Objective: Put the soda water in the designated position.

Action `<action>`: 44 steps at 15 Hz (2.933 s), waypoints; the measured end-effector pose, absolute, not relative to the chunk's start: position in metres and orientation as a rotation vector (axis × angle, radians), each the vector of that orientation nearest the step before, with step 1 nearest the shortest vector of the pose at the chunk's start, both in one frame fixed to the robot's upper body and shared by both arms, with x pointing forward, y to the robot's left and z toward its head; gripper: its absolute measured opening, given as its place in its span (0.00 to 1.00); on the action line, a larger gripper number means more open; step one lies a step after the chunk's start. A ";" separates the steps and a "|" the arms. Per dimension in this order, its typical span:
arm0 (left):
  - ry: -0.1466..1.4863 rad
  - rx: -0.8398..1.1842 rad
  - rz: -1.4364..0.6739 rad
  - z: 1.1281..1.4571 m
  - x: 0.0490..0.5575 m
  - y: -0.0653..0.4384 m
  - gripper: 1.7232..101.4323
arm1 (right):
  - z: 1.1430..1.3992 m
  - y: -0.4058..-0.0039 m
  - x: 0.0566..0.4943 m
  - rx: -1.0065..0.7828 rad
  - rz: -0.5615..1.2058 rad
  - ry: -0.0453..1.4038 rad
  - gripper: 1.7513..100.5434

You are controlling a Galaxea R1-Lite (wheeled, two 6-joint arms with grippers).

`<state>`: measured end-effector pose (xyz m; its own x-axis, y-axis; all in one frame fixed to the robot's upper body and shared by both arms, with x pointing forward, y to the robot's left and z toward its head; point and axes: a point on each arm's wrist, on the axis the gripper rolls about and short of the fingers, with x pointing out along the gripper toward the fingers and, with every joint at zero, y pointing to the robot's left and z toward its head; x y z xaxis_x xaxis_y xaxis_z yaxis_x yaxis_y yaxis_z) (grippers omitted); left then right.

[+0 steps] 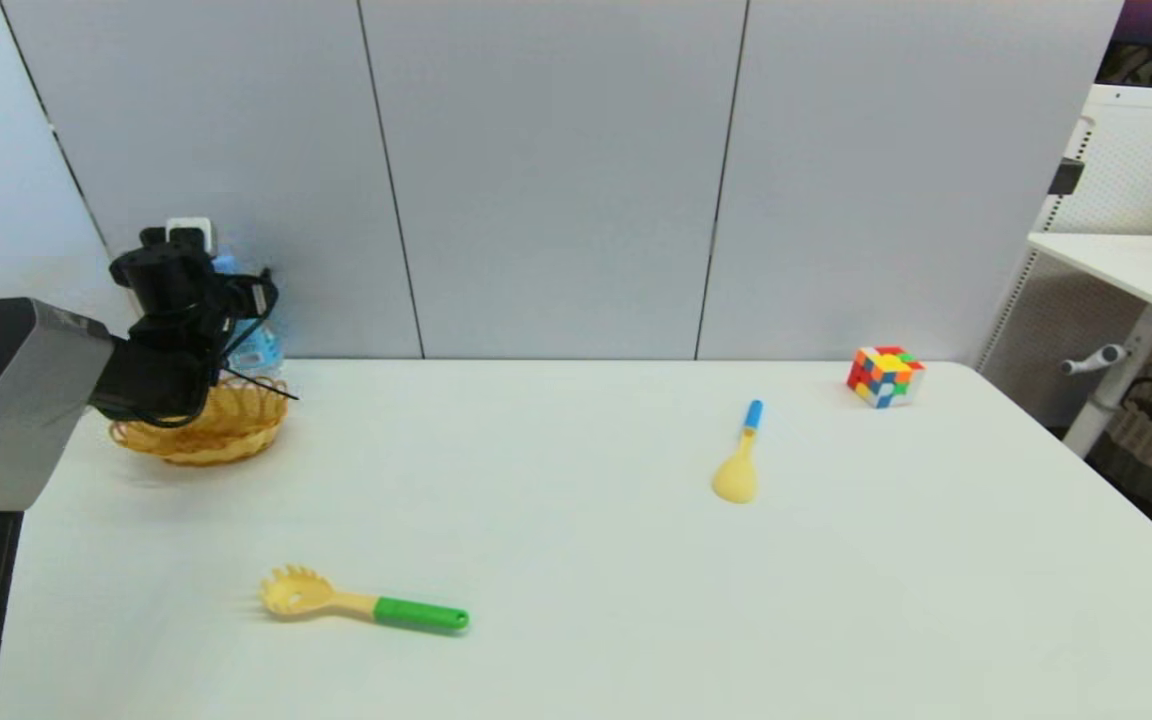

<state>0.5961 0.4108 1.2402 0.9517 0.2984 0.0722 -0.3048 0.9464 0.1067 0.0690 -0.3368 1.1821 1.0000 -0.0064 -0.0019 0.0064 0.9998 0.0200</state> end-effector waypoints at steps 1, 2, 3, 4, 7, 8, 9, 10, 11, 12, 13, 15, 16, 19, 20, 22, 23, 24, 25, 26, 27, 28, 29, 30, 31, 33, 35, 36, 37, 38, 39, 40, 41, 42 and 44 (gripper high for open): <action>-0.068 0.113 0.300 1.254 0.593 0.410 0.83 | 1.182 -0.337 0.069 0.020 -0.006 0.002 0.97; -0.083 0.104 0.286 1.272 0.588 0.408 0.85 | 1.182 -0.337 0.069 0.020 -0.006 0.001 0.97; -0.087 0.099 0.280 1.288 0.581 0.407 0.86 | 1.182 -0.337 0.069 0.020 -0.006 0.001 0.97; -0.099 0.096 0.277 1.309 0.573 0.406 0.87 | 1.182 -0.337 0.069 0.020 -0.006 0.001 0.97; -0.141 0.091 0.284 1.380 0.532 0.403 0.90 | 1.182 -0.337 0.069 0.019 -0.006 0.001 0.97; -0.151 0.089 0.283 1.405 0.512 0.400 0.91 | 1.182 -0.337 0.069 0.020 -0.006 0.002 0.97; -0.155 0.087 0.282 1.427 0.492 0.397 0.92 | 1.182 -0.337 0.069 0.020 -0.006 0.001 0.97; -0.154 0.086 0.282 1.447 0.471 0.394 0.92 | 1.182 -0.337 0.069 0.020 -0.006 0.001 0.97; -0.148 0.087 0.281 1.466 0.447 0.390 0.93 | 1.182 -0.337 0.069 0.020 -0.006 0.002 0.97; -0.141 0.089 0.275 1.481 0.424 0.387 0.93 | 1.182 -0.337 0.069 0.020 -0.006 0.001 0.97; -0.128 0.091 0.261 1.493 0.400 0.383 0.93 | 1.182 -0.337 0.069 0.020 -0.007 0.001 0.97; -0.085 0.099 0.208 1.503 0.352 0.373 0.94 | 1.182 -0.337 0.069 0.020 -0.006 0.002 0.97; -0.051 0.108 0.183 1.498 0.332 0.369 0.94 | 1.182 -0.337 0.069 0.020 -0.006 0.002 0.97; 0.032 0.128 0.138 1.467 0.272 0.359 0.95 | 1.182 -0.337 0.069 0.020 -0.006 0.001 0.97; 0.050 0.131 0.127 1.455 0.253 0.355 0.95 | 1.182 -0.337 0.069 0.020 -0.006 0.002 0.97; 0.077 0.135 0.099 1.430 0.222 0.350 0.95 | 1.182 -0.337 0.069 0.020 -0.006 0.002 0.97; 0.088 0.139 0.075 1.417 0.209 0.348 0.96 | 1.182 -0.337 0.069 0.020 -0.006 0.002 0.97; 0.101 0.146 0.055 1.405 0.199 0.346 0.96 | 1.182 -0.337 0.069 0.020 -0.006 0.002 0.97; 0.111 0.156 0.042 1.392 0.188 0.344 0.96 | 1.182 -0.337 0.069 0.020 -0.006 0.002 0.97; 0.124 0.163 0.033 1.378 0.179 0.343 0.96 | 1.182 -0.337 0.069 0.020 -0.006 0.002 0.97; 0.133 0.165 0.028 1.364 0.172 0.342 0.96 | 1.182 -0.337 0.069 0.020 -0.006 0.002 0.97; 0.135 0.166 0.020 1.352 0.165 0.340 0.96 | 1.182 -0.337 0.069 0.020 -0.006 0.001 0.97; 0.126 0.163 0.004 1.340 0.159 0.338 0.96 | 1.182 -0.337 0.069 0.020 -0.006 0.002 0.97; 0.131 0.154 -0.005 1.329 0.153 0.336 0.96 | 1.182 -0.337 0.069 0.020 -0.006 0.002 0.97; 0.136 0.151 -0.004 1.318 0.147 0.334 0.96 | 1.182 -0.337 0.069 0.020 -0.006 0.002 0.97; 0.151 0.150 0.011 1.294 0.133 0.334 0.96 | 1.182 -0.337 0.069 0.020 -0.006 0.002 0.97; 0.156 0.144 0.010 1.267 0.117 0.334 0.96 | 1.182 -0.337 0.069 0.020 -0.006 0.002 0.97; 0.153 0.142 0.010 1.253 0.109 0.334 0.96 | 1.182 -0.337 0.069 0.020 -0.006 0.002 0.97; 0.145 0.140 0.010 1.239 0.102 0.334 0.96 | 1.182 -0.337 0.069 0.020 -0.006 0.001 0.97; 0.131 0.138 0.013 1.225 0.095 0.334 0.96 | 1.182 -0.337 0.069 0.020 -0.006 0.001 0.97; 0.116 0.135 0.016 1.213 0.089 0.334 0.96 | 1.182 -0.337 0.069 0.020 -0.006 0.002 0.97; 0.107 0.132 0.016 1.204 0.084 0.334 0.96 | 1.182 -0.337 0.069 0.020 -0.006 0.002 0.97; 0.110 0.127 0.005 1.196 0.080 0.334 0.96 | 1.182 -0.337 0.069 0.020 -0.006 0.002 0.97; 0.098 0.122 -0.009 1.191 0.077 0.334 0.96 | 1.182 -0.337 0.069 0.020 -0.006 0.002 0.97; 0.056 0.124 -0.024 1.186 0.072 0.333 0.96 | 1.182 -0.337 0.069 0.020 -0.006 0.002 0.97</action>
<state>0.0716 0.3331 1.1859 0.9981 -0.0204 -0.0576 0.0274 0.9921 0.1228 0.0690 -0.3368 1.1821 1.0000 -0.0064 -0.0019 0.0064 0.9998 0.0196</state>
